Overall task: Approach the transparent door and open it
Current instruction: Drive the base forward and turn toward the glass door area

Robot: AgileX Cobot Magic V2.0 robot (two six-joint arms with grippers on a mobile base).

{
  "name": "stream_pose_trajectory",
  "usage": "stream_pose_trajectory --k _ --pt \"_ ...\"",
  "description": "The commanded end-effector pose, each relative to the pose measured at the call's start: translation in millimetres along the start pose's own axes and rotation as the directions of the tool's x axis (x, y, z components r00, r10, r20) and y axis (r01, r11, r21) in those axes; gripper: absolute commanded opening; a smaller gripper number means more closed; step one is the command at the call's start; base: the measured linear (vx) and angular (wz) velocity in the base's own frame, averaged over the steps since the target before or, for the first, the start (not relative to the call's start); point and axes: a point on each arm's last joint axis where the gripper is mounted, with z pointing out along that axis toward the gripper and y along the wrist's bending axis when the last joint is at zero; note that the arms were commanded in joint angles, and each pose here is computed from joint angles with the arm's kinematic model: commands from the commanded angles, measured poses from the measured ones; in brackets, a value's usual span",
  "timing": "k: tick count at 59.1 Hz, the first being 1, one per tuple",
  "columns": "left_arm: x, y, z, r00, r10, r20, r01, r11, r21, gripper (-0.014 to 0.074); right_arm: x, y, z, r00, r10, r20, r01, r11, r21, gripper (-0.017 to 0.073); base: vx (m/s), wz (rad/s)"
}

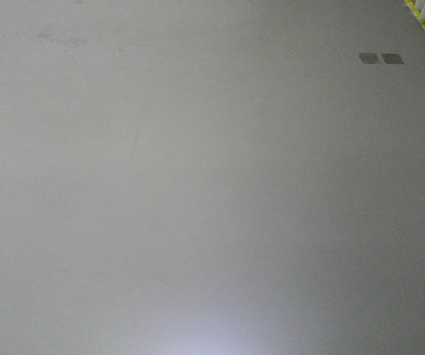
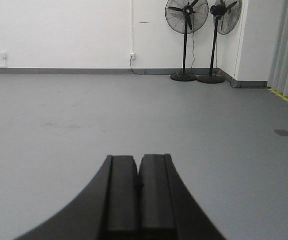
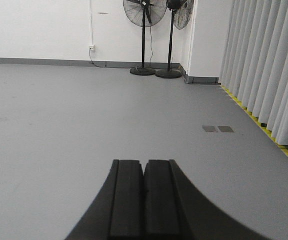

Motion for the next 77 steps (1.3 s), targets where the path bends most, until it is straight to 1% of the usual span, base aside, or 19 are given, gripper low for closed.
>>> stream_pose_trajectory --k 1,23,56,77 --pt "-4.0 -0.4 -0.8 0.996 -0.016 0.084 0.015 1.0 0.008 -0.0006 -6.8 0.1 -1.3 0.996 -0.016 0.089 0.016 1.0 0.002 -0.0006 0.19 0.05" --pt "-4.0 -0.4 -0.8 0.996 -0.016 0.084 0.015 1.0 0.008 -0.0006 -6.8 0.1 -1.3 0.996 -0.016 0.089 0.016 1.0 0.002 -0.0006 0.25 0.01" --pt "-4.0 -0.4 -0.8 0.996 -0.016 0.084 0.015 1.0 0.008 -0.0006 -6.8 0.1 -1.3 0.996 -0.016 0.089 0.016 1.0 0.002 -0.0006 0.35 -0.03" --pt "-4.0 -0.4 -0.8 0.996 -0.016 0.084 0.015 1.0 0.008 -0.0006 -6.8 0.1 -1.3 0.996 -0.016 0.089 0.016 1.0 0.002 -0.0006 0.39 0.14"
